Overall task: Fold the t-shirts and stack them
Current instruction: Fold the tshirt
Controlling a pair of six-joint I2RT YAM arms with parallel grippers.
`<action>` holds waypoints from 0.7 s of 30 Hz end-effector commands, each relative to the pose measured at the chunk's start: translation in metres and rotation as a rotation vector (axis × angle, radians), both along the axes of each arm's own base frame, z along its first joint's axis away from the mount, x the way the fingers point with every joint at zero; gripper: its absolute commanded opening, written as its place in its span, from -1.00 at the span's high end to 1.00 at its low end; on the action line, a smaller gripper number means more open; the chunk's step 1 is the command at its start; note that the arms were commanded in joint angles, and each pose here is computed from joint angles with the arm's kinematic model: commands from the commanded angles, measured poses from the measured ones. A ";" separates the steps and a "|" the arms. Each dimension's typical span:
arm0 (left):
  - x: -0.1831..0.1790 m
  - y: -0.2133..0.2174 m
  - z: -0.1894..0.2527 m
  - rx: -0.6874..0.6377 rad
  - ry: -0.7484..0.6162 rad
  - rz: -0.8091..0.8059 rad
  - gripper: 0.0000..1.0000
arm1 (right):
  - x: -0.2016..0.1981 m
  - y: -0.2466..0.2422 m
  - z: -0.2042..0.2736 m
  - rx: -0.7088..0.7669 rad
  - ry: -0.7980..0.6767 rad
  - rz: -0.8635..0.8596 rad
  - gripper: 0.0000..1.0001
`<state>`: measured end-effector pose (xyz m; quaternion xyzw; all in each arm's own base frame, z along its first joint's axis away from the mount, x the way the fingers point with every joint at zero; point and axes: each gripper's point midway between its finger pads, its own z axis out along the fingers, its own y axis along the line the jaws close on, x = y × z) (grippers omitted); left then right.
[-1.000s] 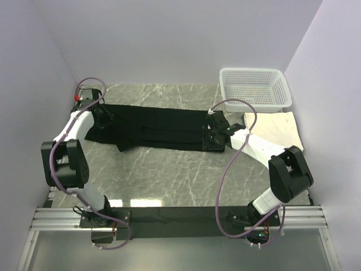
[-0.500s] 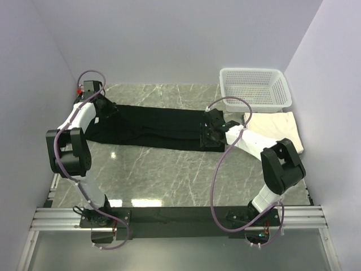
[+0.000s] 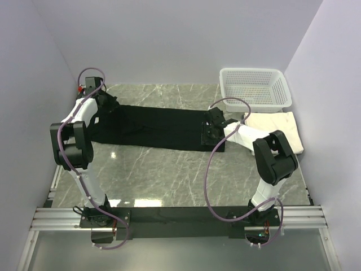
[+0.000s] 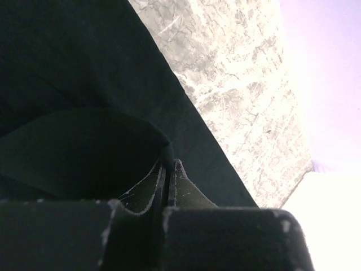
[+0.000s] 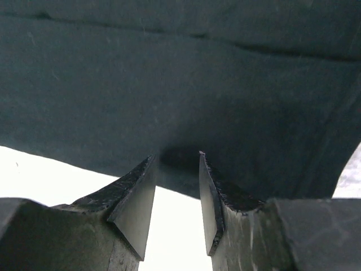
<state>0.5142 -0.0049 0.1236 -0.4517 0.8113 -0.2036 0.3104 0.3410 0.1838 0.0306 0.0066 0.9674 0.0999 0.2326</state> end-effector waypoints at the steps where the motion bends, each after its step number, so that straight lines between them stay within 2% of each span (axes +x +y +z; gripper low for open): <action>1: 0.013 -0.003 0.022 -0.011 -0.064 -0.001 0.99 | 0.025 0.011 0.024 0.063 -0.076 -0.003 0.13; 10: -0.007 0.014 0.004 0.122 -0.009 -0.013 0.94 | 0.022 0.021 0.035 0.116 -0.088 0.029 0.12; 14: -0.007 0.007 -0.008 0.107 0.020 -0.067 0.74 | 0.020 0.019 0.037 0.113 -0.094 0.031 0.11; 18: -0.020 0.014 -0.012 0.144 0.037 -0.035 0.78 | 0.016 0.016 0.038 0.107 -0.096 0.033 0.11; 21: -0.028 0.033 -0.012 0.231 0.065 0.012 0.79 | 0.013 0.014 0.040 0.109 -0.102 0.034 0.11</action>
